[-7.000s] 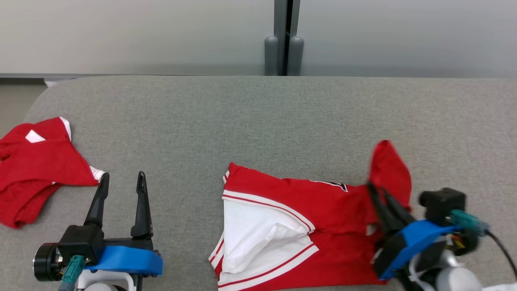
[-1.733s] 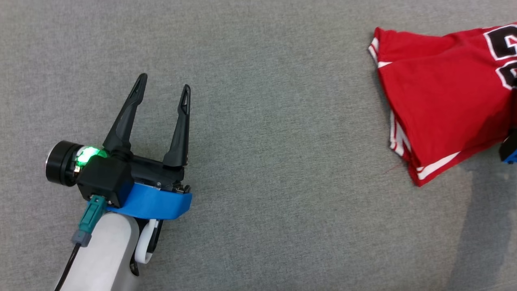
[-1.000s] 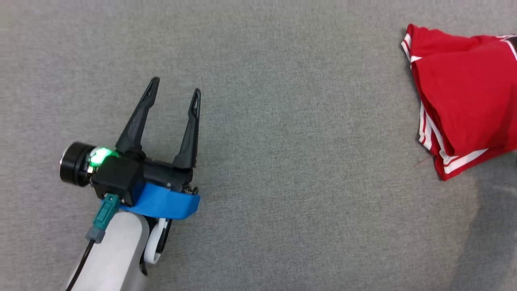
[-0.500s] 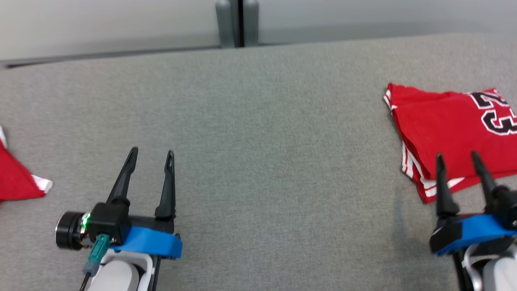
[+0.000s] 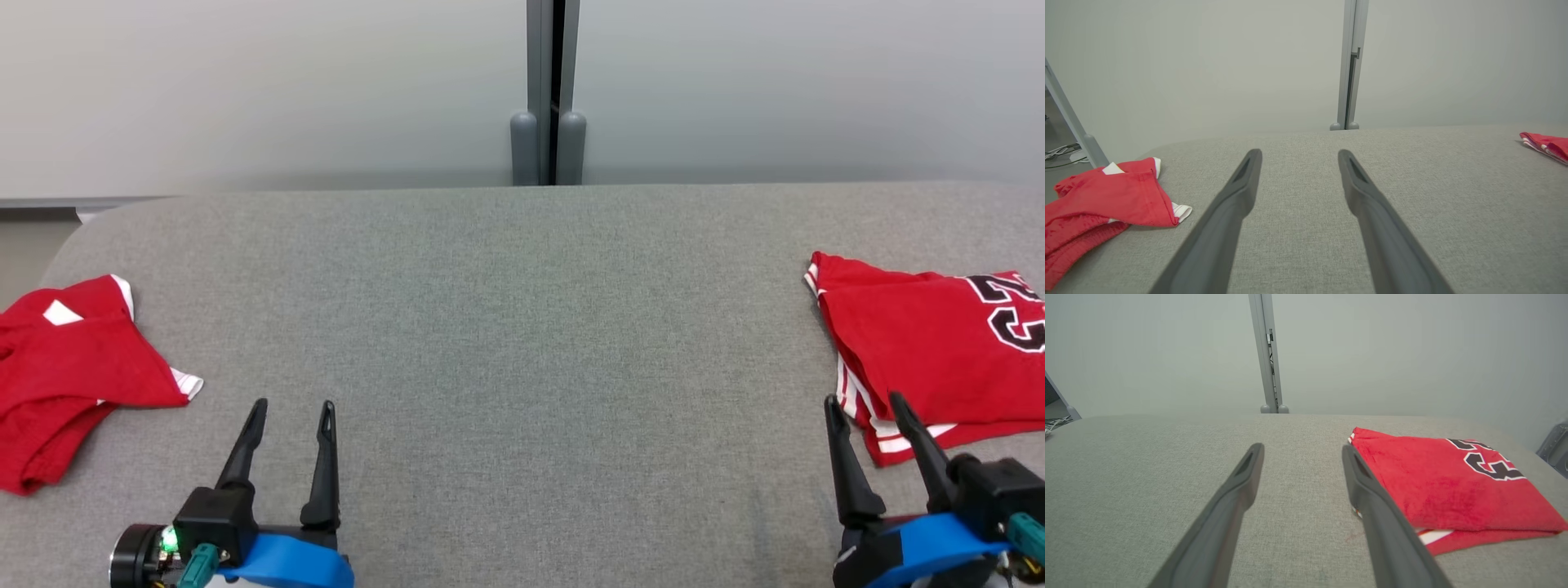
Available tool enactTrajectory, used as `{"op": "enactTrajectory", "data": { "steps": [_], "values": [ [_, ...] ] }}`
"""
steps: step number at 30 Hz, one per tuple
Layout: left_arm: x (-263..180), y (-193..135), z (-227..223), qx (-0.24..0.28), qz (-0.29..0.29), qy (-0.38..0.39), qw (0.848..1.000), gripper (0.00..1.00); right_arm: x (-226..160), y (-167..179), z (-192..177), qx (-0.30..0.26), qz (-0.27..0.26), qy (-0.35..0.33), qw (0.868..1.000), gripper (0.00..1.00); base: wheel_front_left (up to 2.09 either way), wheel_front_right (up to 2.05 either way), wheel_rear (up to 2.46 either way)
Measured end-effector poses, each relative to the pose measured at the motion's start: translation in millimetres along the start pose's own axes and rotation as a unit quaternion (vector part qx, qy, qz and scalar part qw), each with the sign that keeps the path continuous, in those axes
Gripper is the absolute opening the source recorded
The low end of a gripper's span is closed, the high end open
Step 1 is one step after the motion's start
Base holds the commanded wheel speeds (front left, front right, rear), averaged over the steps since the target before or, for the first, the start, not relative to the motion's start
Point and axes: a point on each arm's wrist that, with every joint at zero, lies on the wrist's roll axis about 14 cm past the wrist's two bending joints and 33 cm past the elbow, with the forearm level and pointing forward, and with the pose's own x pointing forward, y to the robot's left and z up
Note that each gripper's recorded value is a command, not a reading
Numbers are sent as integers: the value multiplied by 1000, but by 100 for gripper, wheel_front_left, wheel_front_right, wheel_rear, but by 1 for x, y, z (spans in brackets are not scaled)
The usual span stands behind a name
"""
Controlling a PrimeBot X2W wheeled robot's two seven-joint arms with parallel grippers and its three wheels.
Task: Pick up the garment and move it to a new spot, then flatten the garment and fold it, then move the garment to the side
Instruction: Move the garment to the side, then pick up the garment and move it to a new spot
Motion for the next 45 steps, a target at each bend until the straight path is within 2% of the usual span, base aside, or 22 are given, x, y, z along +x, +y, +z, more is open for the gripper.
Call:
{"op": "enactTrajectory", "data": {
  "steps": [12,32,38,45],
  "values": [
    [-27,-5,-10,-1,-6,22,1000,100,-40,-5,0,3,-11,7,1000,100,0,0,0],
    [-31,2,-16,-8,9,32,999,100,-41,-8,3,-1,-16,4,1000,100,0,0,0],
    [-34,19,-6,-10,37,15,999,100,-28,11,11,-8,17,-7,1000,100,0,0,0],
    [-40,57,18,-14,96,-26,995,100,0,59,24,-17,90,-22,996,100,0,0,0]
  ]
}}
